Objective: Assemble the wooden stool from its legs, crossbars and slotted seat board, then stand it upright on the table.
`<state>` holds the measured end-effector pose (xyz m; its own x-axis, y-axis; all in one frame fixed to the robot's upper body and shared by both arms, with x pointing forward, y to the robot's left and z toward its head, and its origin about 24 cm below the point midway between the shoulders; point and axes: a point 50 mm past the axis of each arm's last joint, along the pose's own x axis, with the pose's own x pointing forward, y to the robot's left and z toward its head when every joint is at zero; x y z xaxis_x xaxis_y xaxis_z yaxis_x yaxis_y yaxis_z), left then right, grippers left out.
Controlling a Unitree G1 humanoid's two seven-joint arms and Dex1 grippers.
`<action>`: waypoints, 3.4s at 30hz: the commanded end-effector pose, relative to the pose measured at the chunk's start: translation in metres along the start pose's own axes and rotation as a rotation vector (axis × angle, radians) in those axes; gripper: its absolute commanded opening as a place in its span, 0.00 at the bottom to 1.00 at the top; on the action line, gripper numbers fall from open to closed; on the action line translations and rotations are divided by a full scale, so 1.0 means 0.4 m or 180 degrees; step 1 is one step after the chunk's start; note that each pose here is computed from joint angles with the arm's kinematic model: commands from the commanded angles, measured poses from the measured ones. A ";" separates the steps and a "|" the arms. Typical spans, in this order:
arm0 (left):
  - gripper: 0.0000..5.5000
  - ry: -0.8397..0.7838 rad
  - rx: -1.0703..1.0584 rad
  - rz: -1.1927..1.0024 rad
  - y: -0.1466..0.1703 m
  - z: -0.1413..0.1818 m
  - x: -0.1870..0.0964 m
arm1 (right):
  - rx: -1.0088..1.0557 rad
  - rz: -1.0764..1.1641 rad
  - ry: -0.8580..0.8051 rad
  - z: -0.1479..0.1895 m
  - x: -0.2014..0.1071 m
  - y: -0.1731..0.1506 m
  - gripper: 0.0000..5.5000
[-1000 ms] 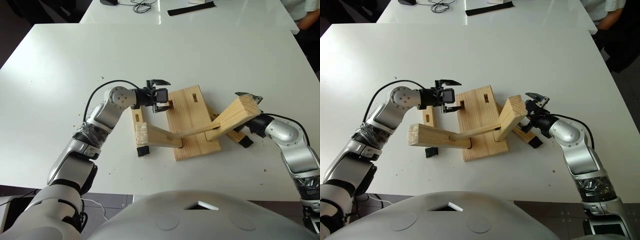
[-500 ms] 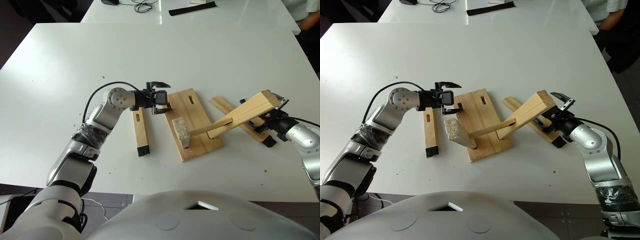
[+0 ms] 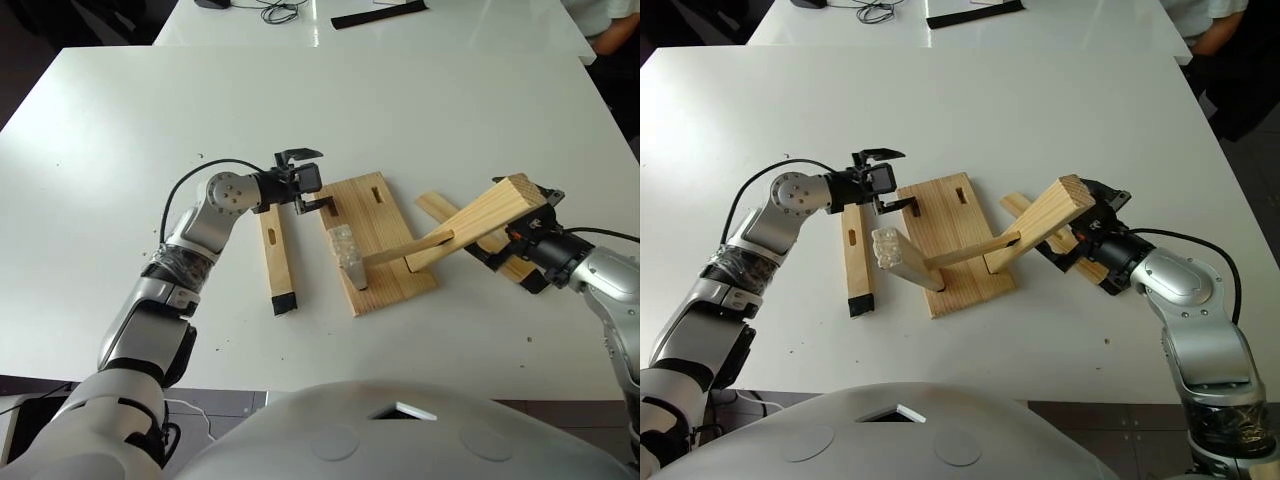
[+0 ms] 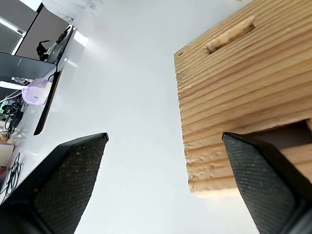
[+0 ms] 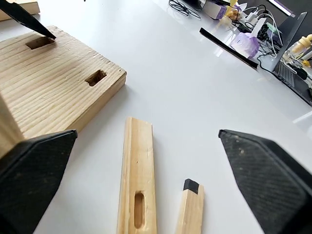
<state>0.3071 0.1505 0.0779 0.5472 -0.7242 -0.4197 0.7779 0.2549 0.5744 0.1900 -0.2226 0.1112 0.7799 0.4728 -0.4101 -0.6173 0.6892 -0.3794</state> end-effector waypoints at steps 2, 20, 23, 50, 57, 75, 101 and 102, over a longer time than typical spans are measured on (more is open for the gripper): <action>0.79 -0.0100 -0.0358 -0.0004 -0.018 0.032 -0.121 | -0.0046 0.0140 0.0343 -0.041 -0.046 0.016 0.97; 0.79 0.0183 -0.0543 -0.0663 -0.185 0.028 -0.092 | -0.0276 0.0675 0.0353 -0.107 0.017 0.184 0.97; 0.79 0.0183 -0.0563 -0.0561 -0.172 0.025 -0.074 | -0.0262 0.0610 0.0295 -0.098 0.033 0.181 0.97; 0.79 -0.0367 -0.2608 0.1715 -0.092 0.088 -0.280 | 0.1323 -0.2112 -0.0289 0.062 -0.056 -0.024 0.97; 0.79 -0.1224 -0.3007 0.1087 -0.121 0.191 -0.288 | 0.1547 -0.1692 -0.0379 0.107 -0.026 0.068 0.97; 0.79 -0.0930 -0.2917 0.0898 -0.139 0.195 -0.232 | 0.1314 -0.1081 -0.0652 0.197 0.011 0.101 0.97; 0.79 0.0065 -0.0463 -0.0323 -0.162 -0.019 -0.005 | 0.0045 0.0379 0.0455 0.048 -0.004 0.161 0.97; 0.79 0.0094 -0.0381 -0.0401 -0.159 -0.025 0.006 | 0.0038 0.0377 0.0443 0.049 -0.002 0.160 0.97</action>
<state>0.2562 0.1364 0.0542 0.4973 -0.7791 -0.3816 0.8418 0.3269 0.4295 0.1479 -0.1689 0.1016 0.6704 0.4705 -0.5737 -0.7045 0.6462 -0.2934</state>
